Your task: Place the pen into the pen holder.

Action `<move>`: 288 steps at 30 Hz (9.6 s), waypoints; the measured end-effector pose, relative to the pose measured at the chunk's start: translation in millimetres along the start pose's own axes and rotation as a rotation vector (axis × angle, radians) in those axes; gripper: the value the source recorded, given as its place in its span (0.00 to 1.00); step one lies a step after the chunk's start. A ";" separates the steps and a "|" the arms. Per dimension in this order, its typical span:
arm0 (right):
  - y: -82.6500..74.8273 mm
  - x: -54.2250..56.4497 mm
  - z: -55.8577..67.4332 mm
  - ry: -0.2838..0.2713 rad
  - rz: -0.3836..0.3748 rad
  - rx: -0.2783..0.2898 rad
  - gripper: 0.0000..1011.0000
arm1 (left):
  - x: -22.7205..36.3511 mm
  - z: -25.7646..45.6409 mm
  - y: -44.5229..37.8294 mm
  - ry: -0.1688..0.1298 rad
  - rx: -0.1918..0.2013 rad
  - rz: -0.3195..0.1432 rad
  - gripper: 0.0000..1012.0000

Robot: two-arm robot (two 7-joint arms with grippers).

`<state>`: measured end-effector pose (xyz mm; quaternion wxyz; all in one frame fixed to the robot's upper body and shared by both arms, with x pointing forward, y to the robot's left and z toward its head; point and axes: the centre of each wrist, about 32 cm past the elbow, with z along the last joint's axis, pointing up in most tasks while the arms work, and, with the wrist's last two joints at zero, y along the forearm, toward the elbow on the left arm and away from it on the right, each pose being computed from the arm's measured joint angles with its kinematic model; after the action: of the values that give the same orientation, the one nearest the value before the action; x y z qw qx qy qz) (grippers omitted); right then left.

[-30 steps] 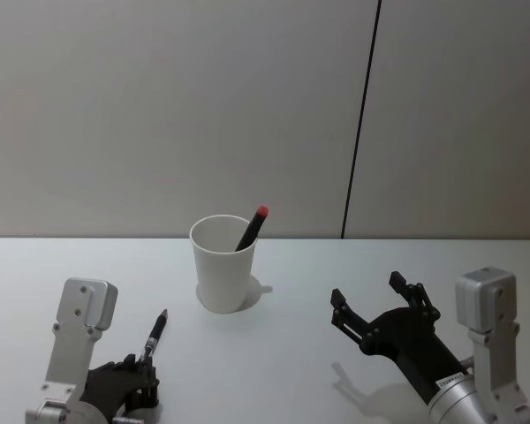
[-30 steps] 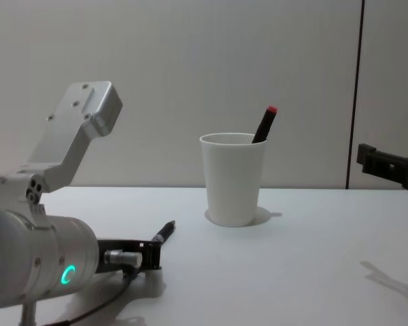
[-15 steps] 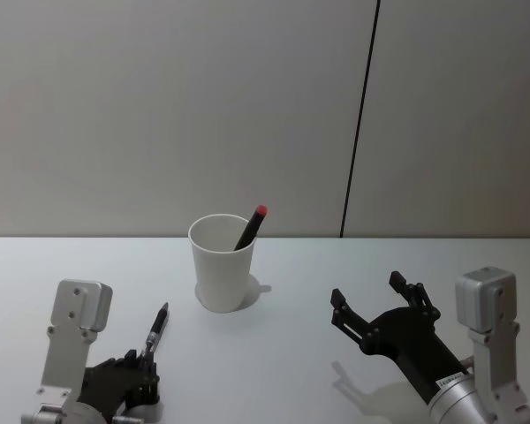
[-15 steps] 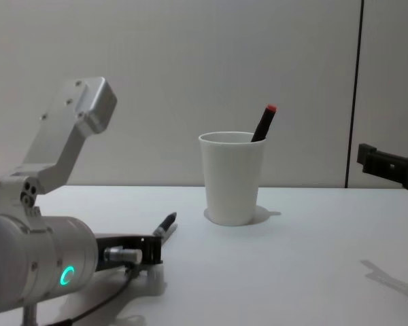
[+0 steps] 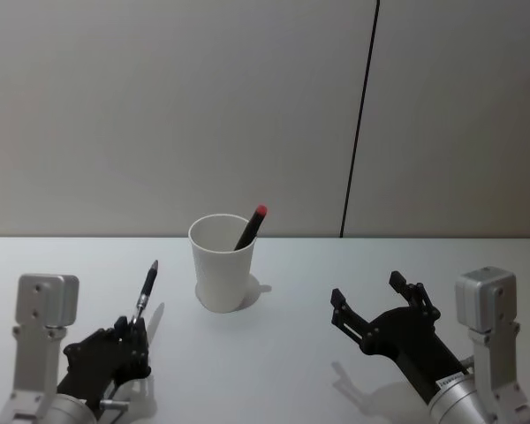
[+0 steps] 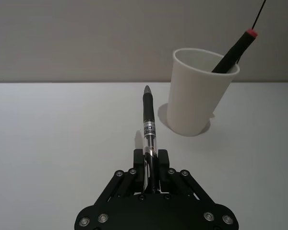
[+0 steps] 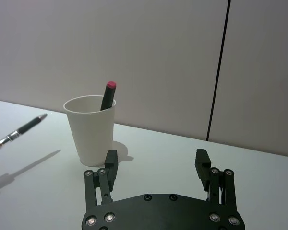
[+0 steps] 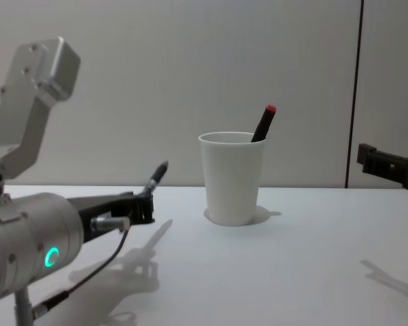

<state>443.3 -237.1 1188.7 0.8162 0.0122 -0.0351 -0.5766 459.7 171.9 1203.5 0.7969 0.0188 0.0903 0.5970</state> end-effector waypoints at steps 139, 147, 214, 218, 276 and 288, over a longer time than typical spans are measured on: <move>-72.1 87.6 27.2 0.687 0.467 -0.048 0.99 | -9.8 -2.8 -83.7 -0.014 -0.268 -0.974 0.18; -68.1 86.5 27.8 0.824 0.475 0.002 0.99 | -9.8 -2.8 -83.7 -0.014 -0.268 -0.974 0.18; -5.2 34.8 23.7 1.014 0.350 -0.005 0.99 | -9.8 -2.8 -83.7 -0.014 -0.268 -0.974 0.18; -4.6 33.6 23.5 1.013 0.345 -0.007 0.94 | -9.8 -2.8 -83.7 -0.014 -0.268 -0.974 0.18; -3.3 31.2 23.6 1.008 0.332 -0.010 0.13 | -9.7 -2.8 -83.7 -0.014 -0.268 -0.974 0.71; -3.3 32.2 24.0 0.997 0.331 -0.009 0.13 | -9.8 -2.8 -83.7 -0.014 -0.268 -0.974 0.99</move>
<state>449.2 -268.1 1213.9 0.8140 0.2759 0.3584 -0.3644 536.0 138.4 1190.3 0.9789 -0.1240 0.0057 0.1622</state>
